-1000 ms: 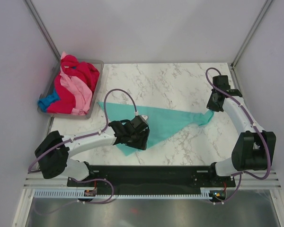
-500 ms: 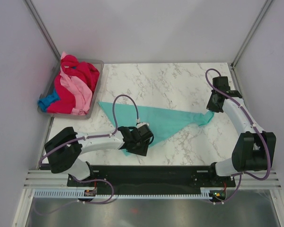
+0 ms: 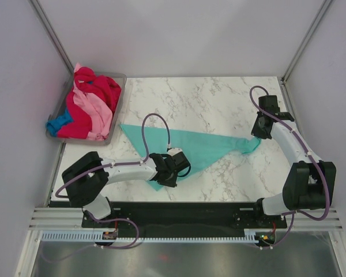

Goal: Fold and stack the t-shirts

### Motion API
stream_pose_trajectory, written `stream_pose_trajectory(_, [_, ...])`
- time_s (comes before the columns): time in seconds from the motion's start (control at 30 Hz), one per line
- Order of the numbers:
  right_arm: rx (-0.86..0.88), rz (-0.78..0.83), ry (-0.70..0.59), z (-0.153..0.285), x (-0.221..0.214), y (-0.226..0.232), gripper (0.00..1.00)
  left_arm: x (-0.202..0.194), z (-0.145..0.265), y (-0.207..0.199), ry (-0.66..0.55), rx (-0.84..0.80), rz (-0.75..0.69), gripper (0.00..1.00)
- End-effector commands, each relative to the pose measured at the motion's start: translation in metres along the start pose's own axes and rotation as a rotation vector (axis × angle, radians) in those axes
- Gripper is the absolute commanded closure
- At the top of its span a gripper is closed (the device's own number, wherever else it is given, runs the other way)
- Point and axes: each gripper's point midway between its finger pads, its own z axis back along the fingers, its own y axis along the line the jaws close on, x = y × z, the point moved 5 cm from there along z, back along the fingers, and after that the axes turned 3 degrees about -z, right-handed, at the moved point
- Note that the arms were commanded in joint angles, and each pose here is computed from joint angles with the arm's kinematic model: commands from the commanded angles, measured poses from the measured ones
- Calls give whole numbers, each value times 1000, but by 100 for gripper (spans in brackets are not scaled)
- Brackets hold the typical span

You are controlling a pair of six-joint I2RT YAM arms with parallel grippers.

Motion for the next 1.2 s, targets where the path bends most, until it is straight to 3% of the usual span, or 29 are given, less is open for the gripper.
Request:
stream_pose_trajectory(0.0, [28, -5, -39, 6, 5, 2, 100, 23, -5, -13, -94, -1, 44, 74])
stream_pose_trajectory(0.03, [28, -7, -39, 5, 5, 2, 100, 23, -5, -14, -93, -2, 42, 79])
stream_pose_trajectory(0.07, [26, -6, -37, 5, 4, 2, 100, 26, -3, -16, -98, -10, 43, 90])
stream_pose_trajectory(0.13, [28, -4, -35, 5, 3, 2, 100, 28, -1, -19, -98, -25, 45, 98])
stream_pose_trajectory(0.4, [51, -16, -37, 12, -2, 1, 100, 40, 33, -32, -127, -152, 69, 98])
stream_pose_trajectory(0.6, [119, -55, -78, 41, 4, 3, 100, 68, 111, -18, -279, -187, 49, 98])
stream_pose_trajectory(0.7, [240, -92, -186, 81, 18, 9, 100, 84, 164, -1, -382, -175, 30, 98])
stream_pose_trajectory(0.9, [483, -140, -534, 212, 47, -3, 100, 107, 293, 52, -694, -211, 33, 98])
stream_pose_trajectory(1.03, [542, -265, -848, 312, 42, -45, 100, 109, 370, 89, -916, -254, 22, 98])
stream_pose_trajectory(1.17, [562, -388, -1080, 384, 24, -88, 100, 102, 426, 117, -1102, -324, 3, 98])
